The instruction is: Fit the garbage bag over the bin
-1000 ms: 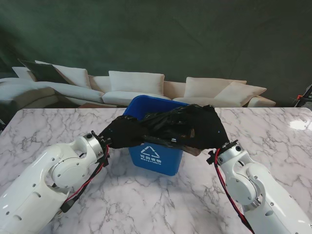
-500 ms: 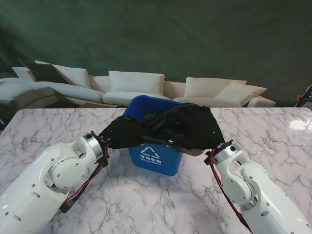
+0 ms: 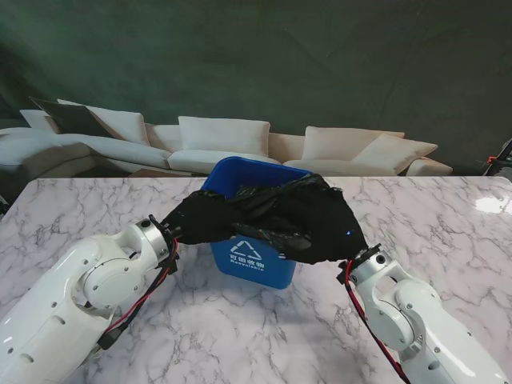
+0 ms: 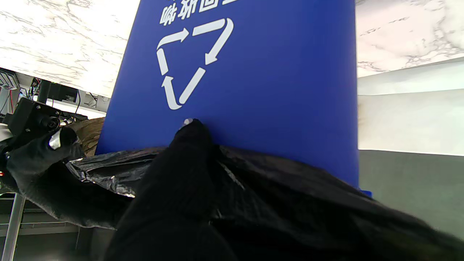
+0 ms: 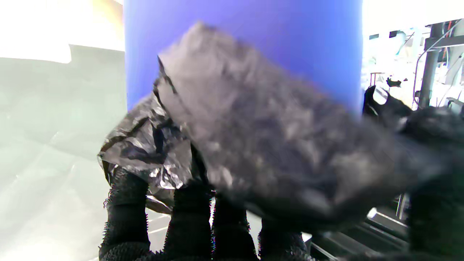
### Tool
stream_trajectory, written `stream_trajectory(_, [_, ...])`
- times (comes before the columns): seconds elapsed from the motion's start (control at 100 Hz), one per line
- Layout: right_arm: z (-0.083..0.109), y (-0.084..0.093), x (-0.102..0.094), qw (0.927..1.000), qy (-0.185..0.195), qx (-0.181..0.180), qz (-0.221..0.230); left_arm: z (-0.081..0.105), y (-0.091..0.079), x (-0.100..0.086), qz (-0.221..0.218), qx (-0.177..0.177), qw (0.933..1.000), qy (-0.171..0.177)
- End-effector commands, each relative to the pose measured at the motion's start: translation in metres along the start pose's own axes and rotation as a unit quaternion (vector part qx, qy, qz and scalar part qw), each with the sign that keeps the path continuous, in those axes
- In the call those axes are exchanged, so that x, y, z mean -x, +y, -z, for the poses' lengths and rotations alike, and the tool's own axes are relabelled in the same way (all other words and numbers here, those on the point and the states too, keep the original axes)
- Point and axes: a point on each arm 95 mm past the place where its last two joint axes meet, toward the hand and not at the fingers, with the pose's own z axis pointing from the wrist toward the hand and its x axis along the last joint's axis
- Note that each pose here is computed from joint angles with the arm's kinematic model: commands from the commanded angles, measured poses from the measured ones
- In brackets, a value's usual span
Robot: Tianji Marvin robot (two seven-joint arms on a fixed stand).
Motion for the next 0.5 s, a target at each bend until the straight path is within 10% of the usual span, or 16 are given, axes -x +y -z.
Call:
stream_trajectory(0.0, [0.003,-0.009,0.004,0.9999,-0.008,-0.013,-0.002,0.0,0.002,-0.001,0.001,0.009,1.0,0.0])
stream_trajectory(0.49, [0.003,-0.022,0.011,0.9996,-0.016,-0.017,-0.018,0.004,-0.001,-0.002,0.0,-0.026,0.9996,0.014])
